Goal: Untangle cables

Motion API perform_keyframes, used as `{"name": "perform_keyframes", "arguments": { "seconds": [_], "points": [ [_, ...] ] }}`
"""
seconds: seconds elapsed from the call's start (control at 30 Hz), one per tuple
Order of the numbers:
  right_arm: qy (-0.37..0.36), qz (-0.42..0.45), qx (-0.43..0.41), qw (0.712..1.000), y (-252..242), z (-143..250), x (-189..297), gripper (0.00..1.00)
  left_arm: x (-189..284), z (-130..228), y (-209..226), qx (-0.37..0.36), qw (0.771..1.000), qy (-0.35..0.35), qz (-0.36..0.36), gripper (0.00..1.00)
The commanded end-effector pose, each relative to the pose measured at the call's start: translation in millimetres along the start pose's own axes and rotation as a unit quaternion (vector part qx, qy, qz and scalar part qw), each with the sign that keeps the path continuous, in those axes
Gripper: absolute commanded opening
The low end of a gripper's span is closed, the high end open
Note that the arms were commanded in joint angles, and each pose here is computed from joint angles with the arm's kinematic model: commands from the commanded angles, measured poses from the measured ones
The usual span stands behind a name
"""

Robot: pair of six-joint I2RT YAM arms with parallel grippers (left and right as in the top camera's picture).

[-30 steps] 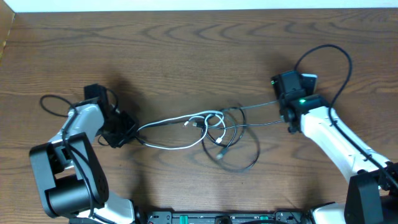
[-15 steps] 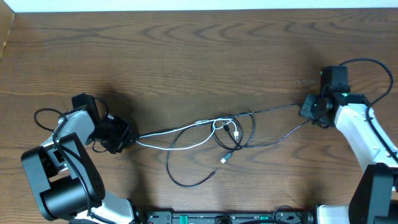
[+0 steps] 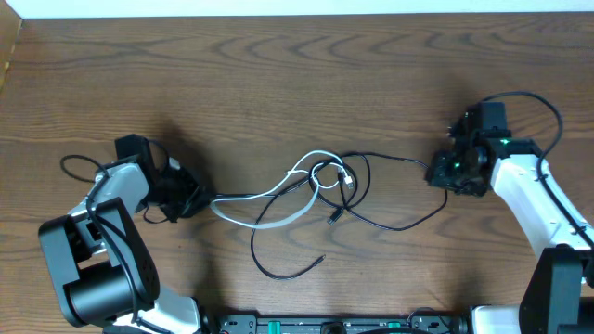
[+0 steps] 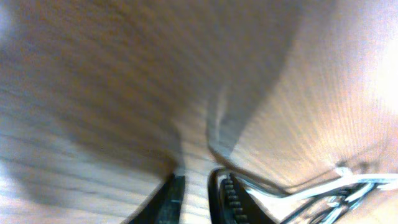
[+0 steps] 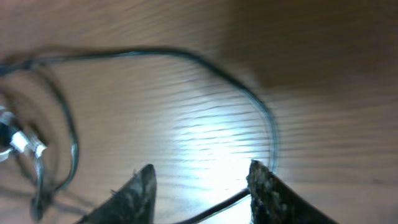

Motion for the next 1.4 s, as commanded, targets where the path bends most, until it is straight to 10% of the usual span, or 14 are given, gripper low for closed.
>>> {"name": "perform_keyframes", "arguments": {
  "seconds": [0.0, 0.47, 0.63, 1.37],
  "points": [
    [-0.001, -0.058, 0.092, 0.994, 33.0, 2.0, 0.7, 0.50, -23.6, 12.1, 21.3, -0.034, 0.998, 0.025, -0.047, 0.40],
    [-0.027, -0.073, 0.212, 0.974, 94.4, 0.8, -13.4, 0.72, 18.5, 32.6, -37.7, -0.132, 0.990, 0.031, 0.032, 0.58],
    [-0.011, -0.075, 0.224, 0.972, 102.2, 4.2, -35.2, 0.72, 48.2, 58.0, -76.4, -0.212, 0.976, -0.004, 0.053, 0.91],
    [0.016, -0.072, 0.238, 0.968, 114.2, 13.8, -75.5, 0.79, -62.3, 135.1, -113.4, -0.336, 0.938, -0.033, -0.078, 0.90]
  ]
}}
Point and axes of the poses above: each gripper's point midway between its finger pads, its own x axis back along the fingers, its own y axis along the line the jaws close on, z = x × y, the point moved 1 cm from there along x, back along the fingers, and after that the axes turned 9 degrees about x, right-handed, at the moved point
